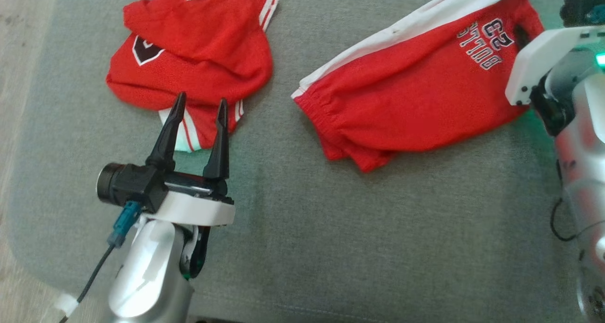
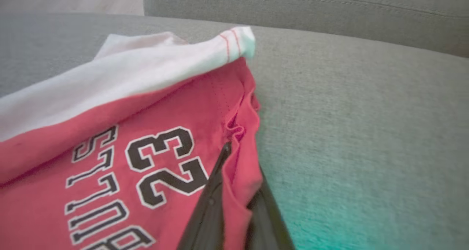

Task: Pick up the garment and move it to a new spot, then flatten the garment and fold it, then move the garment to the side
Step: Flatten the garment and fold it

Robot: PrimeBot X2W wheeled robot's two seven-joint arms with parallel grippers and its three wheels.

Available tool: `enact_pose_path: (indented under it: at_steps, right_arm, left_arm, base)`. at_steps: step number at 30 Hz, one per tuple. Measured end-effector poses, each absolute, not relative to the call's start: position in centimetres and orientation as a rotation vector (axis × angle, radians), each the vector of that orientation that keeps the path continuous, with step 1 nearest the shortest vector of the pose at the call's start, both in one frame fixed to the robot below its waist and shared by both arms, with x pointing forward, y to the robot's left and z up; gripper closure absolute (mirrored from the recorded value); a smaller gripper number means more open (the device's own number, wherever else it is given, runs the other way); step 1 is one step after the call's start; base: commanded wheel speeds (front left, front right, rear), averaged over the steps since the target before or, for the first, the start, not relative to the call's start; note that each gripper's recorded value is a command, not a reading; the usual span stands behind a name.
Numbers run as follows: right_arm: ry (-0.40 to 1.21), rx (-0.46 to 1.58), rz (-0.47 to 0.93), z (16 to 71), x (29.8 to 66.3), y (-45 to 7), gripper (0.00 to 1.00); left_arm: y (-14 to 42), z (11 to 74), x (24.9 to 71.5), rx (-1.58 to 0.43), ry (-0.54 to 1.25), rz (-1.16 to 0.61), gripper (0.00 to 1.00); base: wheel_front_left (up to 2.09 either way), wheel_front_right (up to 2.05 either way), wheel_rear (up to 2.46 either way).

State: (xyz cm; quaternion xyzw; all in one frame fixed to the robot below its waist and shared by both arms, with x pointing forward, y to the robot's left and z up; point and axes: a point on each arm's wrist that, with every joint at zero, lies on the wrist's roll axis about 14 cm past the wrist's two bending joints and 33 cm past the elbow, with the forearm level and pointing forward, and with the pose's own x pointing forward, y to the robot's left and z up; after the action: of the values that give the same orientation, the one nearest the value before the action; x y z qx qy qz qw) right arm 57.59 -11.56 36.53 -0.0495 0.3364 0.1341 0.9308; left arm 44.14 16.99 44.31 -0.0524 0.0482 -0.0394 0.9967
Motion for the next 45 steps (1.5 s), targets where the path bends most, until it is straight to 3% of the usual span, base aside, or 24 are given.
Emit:
enact_pose_path:
  at_steps: [9,16,20,37,45]
  right_arm:
    - [0.606,-0.053,0.108,38.9,56.3,-19.8,1.0]
    - [0.589,-0.002,-0.121,39.9,52.6,-29.1,1.0]
    - [0.562,0.021,-0.18,40.6,51.3,-31.0,1.0]
    - [0.308,0.195,0.028,47.6,52.3,-19.8,1.0]
    - [0.279,0.235,0.256,49.0,51.3,-10.2,1.0]
  left_arm:
    - [15.4,46.0,44.7,-0.113,0.047,-0.121,0.0]
    - [14.4,47.1,44.4,-0.115,0.02,-0.148,0.0]
    - [14.3,46.9,43.5,-0.114,0.029,-0.151,0.0]
    - [14.2,48.6,40.5,-0.109,-0.002,-0.154,0.0]
    - [15.2,49.0,39.5,-0.1,-0.014,-0.128,0.0]
  base:
    - [0.0,0.0,0.0]
    - [0.0,0.0,0.0]
    - [0.0,0.0,0.0]
    - [0.0,0.0,0.0]
    - [0.0,0.0,0.0]
